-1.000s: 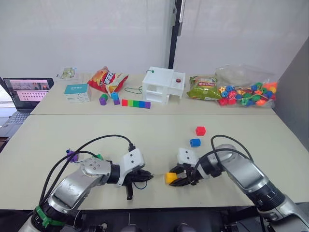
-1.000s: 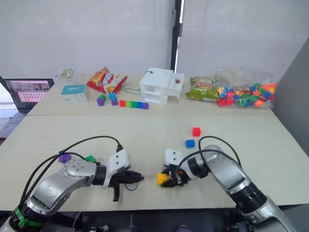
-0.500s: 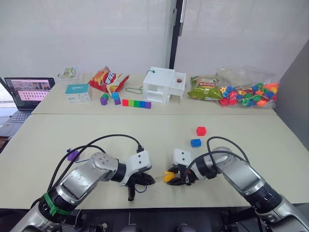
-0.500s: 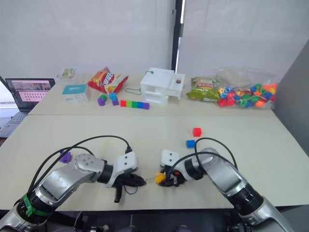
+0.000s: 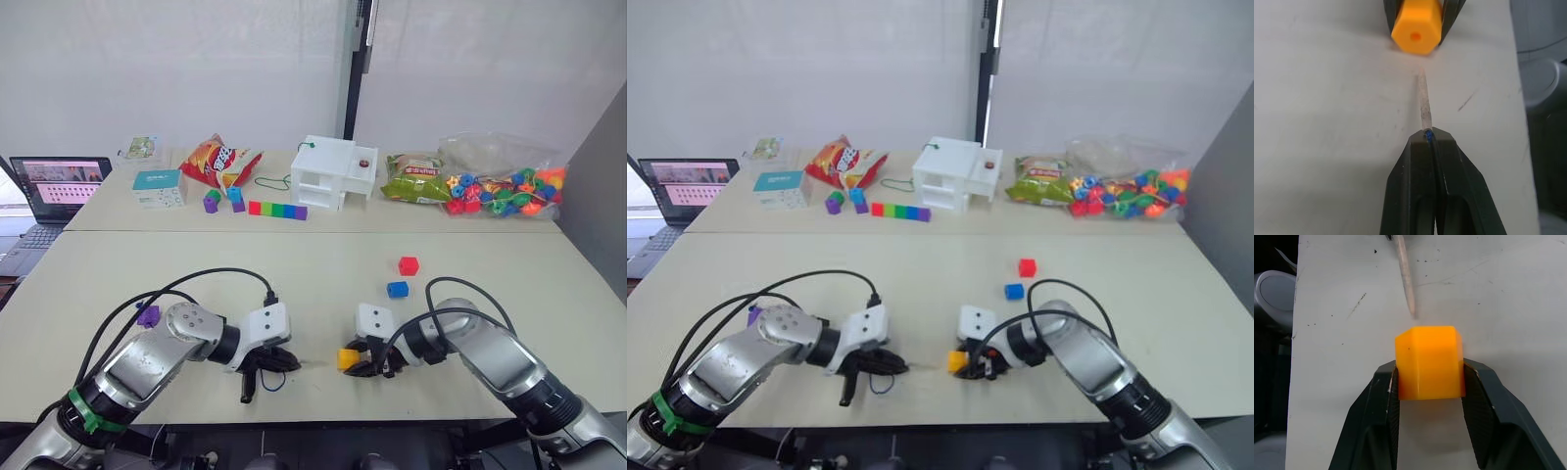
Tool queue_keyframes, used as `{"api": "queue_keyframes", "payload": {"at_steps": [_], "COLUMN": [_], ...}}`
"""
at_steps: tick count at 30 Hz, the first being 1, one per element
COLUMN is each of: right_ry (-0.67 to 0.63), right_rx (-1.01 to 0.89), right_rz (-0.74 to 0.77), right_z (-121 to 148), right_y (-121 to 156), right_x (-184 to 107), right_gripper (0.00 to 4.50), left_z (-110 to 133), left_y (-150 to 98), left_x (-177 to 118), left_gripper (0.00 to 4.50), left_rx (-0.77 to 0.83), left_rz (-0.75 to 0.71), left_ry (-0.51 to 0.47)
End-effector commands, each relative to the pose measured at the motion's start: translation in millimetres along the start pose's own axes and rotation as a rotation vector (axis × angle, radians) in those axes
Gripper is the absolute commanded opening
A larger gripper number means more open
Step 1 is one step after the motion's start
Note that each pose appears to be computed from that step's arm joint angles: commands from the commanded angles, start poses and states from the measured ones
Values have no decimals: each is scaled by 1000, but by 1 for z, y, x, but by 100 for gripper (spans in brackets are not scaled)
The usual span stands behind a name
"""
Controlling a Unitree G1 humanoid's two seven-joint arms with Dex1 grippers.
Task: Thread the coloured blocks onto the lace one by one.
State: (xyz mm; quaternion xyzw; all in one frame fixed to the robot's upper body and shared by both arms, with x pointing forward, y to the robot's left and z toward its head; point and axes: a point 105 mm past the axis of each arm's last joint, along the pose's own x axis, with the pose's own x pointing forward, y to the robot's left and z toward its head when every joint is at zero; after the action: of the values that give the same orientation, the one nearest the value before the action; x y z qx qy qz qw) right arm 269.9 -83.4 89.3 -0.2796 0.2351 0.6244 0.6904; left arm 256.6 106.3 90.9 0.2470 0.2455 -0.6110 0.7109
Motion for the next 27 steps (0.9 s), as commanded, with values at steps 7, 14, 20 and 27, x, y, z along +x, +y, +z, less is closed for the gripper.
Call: {"api": "queue_keyframes", "payload": {"at_steps": [7,14,20,27], "right_ry": [15,11,9,10], "right_rx": [7,11,13,15], "right_rz": [-9,-17,-23,-30], "right_z": [-3,-2,-1,0], "right_y": [2,1,0,-1], "right_x": [-1,0,-1,-4], "right_gripper": [127,127,127,127], "left_z": [0,4,0,-16], "left_y": [18,17,15,9], "left_x": [-6,-2,9,17], "left_gripper": [183,212,212,139], "left_rx": [83,84,86,77], "left_rz": [75,69,57,27], "left_ry": [-10,-60,-84,-53]}}
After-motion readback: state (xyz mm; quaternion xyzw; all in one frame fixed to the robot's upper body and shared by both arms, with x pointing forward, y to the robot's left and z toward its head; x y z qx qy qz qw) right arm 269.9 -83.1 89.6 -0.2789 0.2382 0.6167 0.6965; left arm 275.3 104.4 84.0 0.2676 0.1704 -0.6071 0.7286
